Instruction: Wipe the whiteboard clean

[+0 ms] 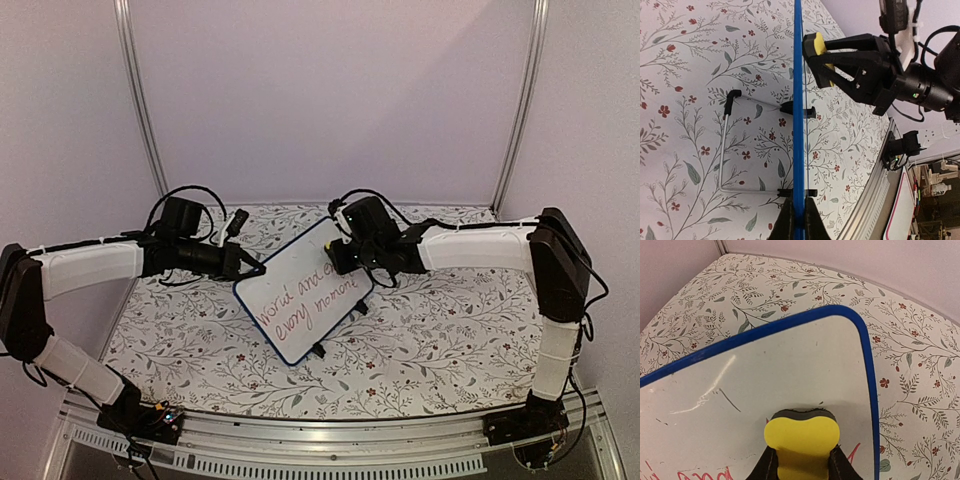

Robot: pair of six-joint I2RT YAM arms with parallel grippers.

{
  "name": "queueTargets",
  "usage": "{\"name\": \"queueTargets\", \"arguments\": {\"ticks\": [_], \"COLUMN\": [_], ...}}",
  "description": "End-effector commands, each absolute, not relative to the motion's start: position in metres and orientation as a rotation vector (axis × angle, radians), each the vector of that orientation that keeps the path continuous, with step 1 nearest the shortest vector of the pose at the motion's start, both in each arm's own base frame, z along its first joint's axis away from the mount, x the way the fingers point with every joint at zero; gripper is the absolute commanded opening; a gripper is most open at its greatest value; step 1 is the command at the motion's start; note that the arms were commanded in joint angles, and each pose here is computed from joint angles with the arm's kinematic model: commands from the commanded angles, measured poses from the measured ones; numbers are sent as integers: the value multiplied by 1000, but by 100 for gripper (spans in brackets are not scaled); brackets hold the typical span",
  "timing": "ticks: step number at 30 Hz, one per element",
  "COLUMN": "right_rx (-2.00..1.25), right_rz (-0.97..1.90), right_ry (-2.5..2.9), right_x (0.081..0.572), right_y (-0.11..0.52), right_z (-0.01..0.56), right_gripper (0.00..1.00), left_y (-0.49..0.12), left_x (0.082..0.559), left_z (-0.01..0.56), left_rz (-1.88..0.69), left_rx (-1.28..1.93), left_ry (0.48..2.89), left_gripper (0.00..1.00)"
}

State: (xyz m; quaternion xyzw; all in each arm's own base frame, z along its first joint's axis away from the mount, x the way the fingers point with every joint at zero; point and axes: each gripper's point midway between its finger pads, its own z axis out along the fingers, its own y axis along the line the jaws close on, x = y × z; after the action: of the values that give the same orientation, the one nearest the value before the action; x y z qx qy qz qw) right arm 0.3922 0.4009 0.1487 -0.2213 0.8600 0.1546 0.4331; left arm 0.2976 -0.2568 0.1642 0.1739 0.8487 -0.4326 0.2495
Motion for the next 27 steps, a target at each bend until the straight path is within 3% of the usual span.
{"name": "queueTargets", "arguments": {"ticks": [1,8,21,27], "right_rx": [-583,-566,-581,-604], "right_rz": [355,370,438,430], "right_ry": [2247,2265,2155,2191], "right_x": [370,359,393,387], "right_y": [378,368,411,410], "right_z": [105,97,149,132], "right_gripper": [18,18,18,18], "left_y": [-263,-264,-263,-262], "left_x": [291,291,291,292], "left_z": [184,181,180,181], "left_rz": [-1225,-1229,-1223,-1221], "left_rx": [556,557,553,549], "left_ry": [2225,2230,2235,2235], "left_gripper": [0,0,0,0]}}
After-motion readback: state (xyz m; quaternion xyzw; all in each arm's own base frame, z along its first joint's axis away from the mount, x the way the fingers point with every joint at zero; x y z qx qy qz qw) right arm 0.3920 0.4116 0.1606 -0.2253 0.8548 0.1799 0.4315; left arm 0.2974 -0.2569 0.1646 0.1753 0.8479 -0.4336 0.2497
